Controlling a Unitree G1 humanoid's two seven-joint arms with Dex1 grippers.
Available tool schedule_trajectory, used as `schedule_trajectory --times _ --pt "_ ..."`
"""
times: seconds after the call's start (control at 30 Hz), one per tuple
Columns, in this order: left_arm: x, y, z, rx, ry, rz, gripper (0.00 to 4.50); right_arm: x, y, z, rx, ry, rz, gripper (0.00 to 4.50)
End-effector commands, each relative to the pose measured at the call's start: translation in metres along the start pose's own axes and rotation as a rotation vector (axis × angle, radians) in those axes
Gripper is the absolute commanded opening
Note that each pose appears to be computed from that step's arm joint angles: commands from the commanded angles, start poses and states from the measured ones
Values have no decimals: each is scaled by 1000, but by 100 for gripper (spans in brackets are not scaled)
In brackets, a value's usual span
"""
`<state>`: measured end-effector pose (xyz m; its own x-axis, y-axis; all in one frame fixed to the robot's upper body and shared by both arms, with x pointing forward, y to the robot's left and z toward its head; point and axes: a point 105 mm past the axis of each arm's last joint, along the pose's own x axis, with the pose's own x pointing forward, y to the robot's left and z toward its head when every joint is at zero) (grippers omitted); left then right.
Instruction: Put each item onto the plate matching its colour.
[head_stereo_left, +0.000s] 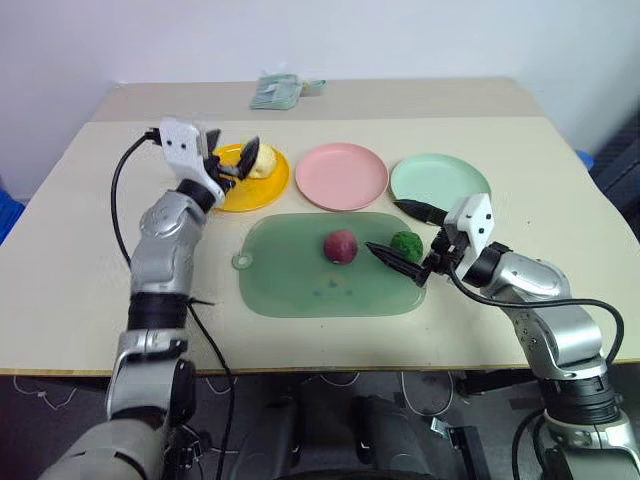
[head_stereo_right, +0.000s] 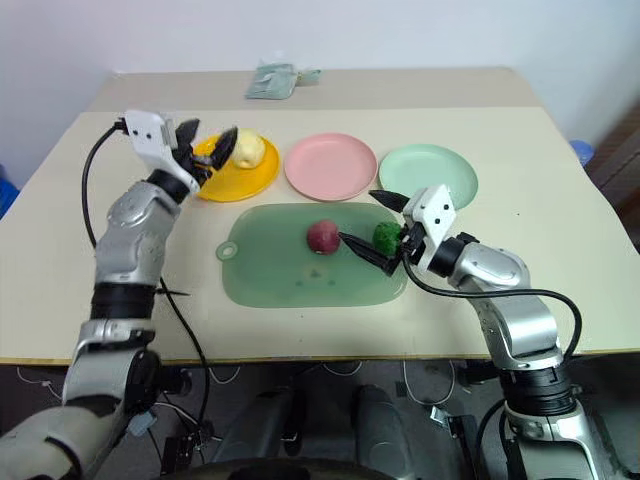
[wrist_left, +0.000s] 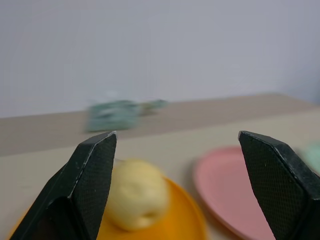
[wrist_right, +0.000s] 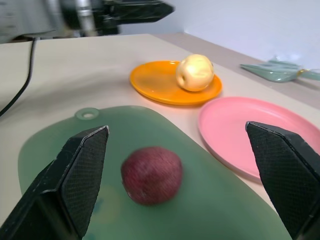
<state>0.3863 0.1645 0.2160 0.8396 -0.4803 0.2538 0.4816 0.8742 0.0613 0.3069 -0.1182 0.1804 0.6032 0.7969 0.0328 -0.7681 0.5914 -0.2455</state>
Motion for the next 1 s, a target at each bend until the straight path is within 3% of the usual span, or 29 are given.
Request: schedule_trajectory --times 0.03,0.3,0.67,1.0 --pt "-24 -30 18 74 3 -222 396 13 5 8 -3 -8 16 450" --pt "-78 -49 14 87 160 -489 396 34 12 -11 34 88 46 450" --pt "-107 -72 12 107 231 -574 396 47 19 -28 23 174 86 450" --pt "-147 -75 10 116 324 -656 396 60 15 -42 -12 245 93 450"
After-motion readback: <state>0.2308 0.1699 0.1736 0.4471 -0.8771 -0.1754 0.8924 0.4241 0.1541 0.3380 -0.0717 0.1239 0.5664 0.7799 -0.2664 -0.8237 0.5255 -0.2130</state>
